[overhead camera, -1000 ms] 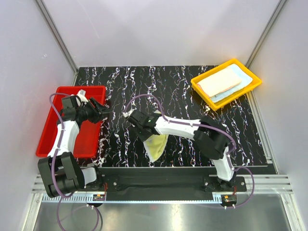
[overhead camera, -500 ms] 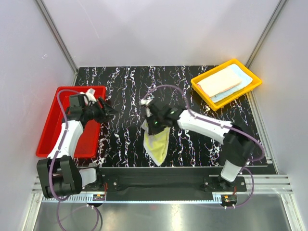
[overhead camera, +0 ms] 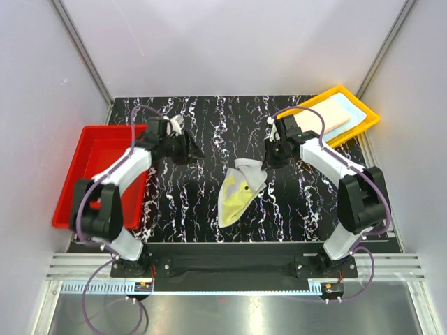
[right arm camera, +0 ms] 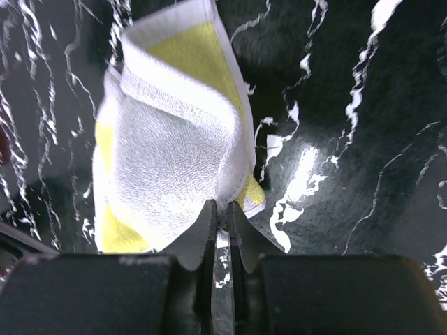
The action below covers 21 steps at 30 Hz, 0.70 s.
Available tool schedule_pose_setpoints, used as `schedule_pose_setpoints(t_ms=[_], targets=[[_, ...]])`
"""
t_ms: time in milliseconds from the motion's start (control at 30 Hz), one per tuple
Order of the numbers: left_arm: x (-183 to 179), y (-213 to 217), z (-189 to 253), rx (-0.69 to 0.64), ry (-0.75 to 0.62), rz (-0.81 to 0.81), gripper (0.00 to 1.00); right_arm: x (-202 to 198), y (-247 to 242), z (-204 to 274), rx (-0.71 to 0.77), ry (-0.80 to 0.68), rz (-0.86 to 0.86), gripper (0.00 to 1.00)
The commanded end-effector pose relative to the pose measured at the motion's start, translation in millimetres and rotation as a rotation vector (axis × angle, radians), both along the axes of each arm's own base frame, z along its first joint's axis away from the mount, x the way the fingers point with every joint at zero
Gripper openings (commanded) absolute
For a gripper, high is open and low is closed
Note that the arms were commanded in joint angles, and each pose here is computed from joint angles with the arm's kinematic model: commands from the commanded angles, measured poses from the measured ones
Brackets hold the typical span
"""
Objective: Fold and stack the towels
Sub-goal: Flatten out the crumpled towel
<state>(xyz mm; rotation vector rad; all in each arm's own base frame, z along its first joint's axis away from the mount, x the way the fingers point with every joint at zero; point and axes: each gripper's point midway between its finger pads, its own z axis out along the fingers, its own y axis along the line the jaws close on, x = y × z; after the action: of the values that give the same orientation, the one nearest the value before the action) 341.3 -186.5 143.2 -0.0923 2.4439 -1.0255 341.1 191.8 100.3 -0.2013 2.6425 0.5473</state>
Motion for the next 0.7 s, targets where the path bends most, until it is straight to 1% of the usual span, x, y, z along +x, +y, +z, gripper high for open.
schedule_pose_setpoints(t_ms=[0, 33, 67, 100, 133, 167, 233, 267, 333, 367, 400, 467, 533, 667], targets=[[37.9, -26.4, 4.8, -0.04, -0.059, -0.019, 0.53, -9.1, 4.1, -7.7, 0.019, 0.023, 0.069, 0.04], [50.0, -33.4, 14.7, -0.048, -0.089, -0.027, 0.53, -9.0, 1.6, -9.8, 0.004, 0.022, 0.07, 0.04], [58.0, -40.7, 0.7, -0.043, -0.071, -0.042, 0.53, -9.9, -1.1, -12.1, -0.011, 0.027, 0.067, 0.05], [60.2, -54.1, 1.7, -0.058, -0.077, -0.082, 0.53, -9.2, -4.7, -13.6, -0.025, 0.026, 0.061, 0.05], [71.2, -64.5, 12.3, -0.071, -0.117, -0.113, 0.53, -8.9, -5.9, -12.7, -0.026, 0.023, 0.06, 0.05], [74.2, -74.9, -2.8, -0.077, -0.079, -0.149, 0.53, -10.3, -5.0, -12.9, -0.022, 0.027, 0.062, 0.05], [76.3, -94.7, -7.8, -0.088, -0.077, -0.204, 0.52, -10.2, -4.2, -8.2, -0.009, 0.017, 0.057, 0.06], [84.2, -104.0, -9.8, -0.101, -0.095, -0.223, 0.52, -10.0, -3.0, -5.8, -0.001, 0.01, 0.06, 0.06], [80.0, -126.5, -19.1, -0.124, -0.093, -0.287, 0.52, -10.2, -2.1, -5.2, 0.005, 0.01, 0.06, 0.06], [84.1, -135.2, -13.7, -0.136, -0.12, -0.309, 0.52, -10.6, -1.5, -5.6, 0.008, 0.012, 0.063, 0.06], [80.3, -146.3, -14.4, -0.149, -0.121, -0.343, 0.52, -10.5, -0.4, -7.3, 0.012, 0.019, 0.065, 0.06], [79.9, -155.3, -29.5, -0.152, -0.078, -0.363, 0.52, -10.2, 0.1, -9.2, 0.013, 0.023, 0.065, 0.06], [73.5, -161.1, -40.7, -0.152, -0.053, -0.379, 0.52, -9.8, -0.3, -12.5, 0.008, 0.029, 0.063, 0.06], [62.7, -156.2, -64.6, -0.102, -0.008, -0.361, 0.53, -7.6, -0.4, -14.0, 0.002, 0.028, 0.063, 0.07]])
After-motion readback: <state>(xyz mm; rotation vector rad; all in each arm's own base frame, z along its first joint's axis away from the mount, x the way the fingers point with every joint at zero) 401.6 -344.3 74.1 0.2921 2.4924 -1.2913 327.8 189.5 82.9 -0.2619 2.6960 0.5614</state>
